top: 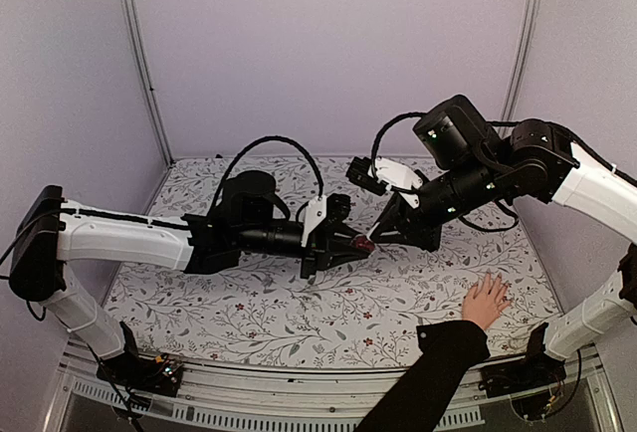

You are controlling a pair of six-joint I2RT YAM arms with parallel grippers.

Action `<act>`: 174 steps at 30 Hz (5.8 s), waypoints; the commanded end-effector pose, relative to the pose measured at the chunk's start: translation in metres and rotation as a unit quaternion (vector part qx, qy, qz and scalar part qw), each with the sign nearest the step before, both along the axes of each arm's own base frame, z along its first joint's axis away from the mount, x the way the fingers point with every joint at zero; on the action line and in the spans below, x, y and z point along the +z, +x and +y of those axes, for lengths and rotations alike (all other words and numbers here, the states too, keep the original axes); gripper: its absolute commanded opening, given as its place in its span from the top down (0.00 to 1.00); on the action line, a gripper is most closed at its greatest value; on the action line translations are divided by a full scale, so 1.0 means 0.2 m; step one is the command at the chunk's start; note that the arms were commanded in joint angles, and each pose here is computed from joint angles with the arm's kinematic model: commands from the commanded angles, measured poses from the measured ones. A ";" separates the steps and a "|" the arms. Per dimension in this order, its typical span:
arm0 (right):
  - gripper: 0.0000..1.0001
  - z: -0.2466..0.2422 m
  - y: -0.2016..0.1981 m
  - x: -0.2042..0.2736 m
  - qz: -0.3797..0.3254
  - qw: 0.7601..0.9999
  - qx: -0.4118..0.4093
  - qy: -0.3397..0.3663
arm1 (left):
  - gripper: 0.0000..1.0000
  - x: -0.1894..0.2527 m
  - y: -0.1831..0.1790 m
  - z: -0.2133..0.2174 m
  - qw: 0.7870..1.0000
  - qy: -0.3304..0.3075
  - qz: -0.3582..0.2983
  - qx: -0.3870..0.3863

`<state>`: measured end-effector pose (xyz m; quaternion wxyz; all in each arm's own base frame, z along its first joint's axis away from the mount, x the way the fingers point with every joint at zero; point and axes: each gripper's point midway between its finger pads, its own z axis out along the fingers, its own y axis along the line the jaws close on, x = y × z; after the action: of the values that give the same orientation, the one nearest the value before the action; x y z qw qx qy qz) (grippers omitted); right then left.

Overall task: Paint the nails
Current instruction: Unscrew the nail polish bottle, then paint the nail polish on the nail.

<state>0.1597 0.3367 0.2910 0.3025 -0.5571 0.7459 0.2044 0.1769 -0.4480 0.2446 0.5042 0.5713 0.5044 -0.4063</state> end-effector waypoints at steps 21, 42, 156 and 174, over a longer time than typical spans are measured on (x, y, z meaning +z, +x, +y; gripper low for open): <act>1.00 0.01 -0.08 0.08 -0.004 0.999 0.030 0.036 | 1.00 0.06 0.00 0.04 1.000 -0.025 0.009 -0.011; 1.00 -0.49 0.25 0.03 0.035 0.976 -0.210 0.043 | 1.00 -0.02 0.10 0.09 0.999 -0.031 0.031 0.007; 1.00 -1.61 0.57 -1.10 0.285 0.689 -0.664 -0.057 | 1.00 0.44 1.33 0.71 0.940 -0.119 0.047 0.317; 1.00 -1.63 0.56 -1.11 0.281 0.681 -0.673 -0.066 | 1.00 0.42 1.34 0.71 0.939 -0.118 0.053 0.319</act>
<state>0.2701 0.0164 0.0686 0.0928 0.1525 0.9824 0.0545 0.4379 -0.3094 0.3203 0.6342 0.2995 0.6424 -0.3089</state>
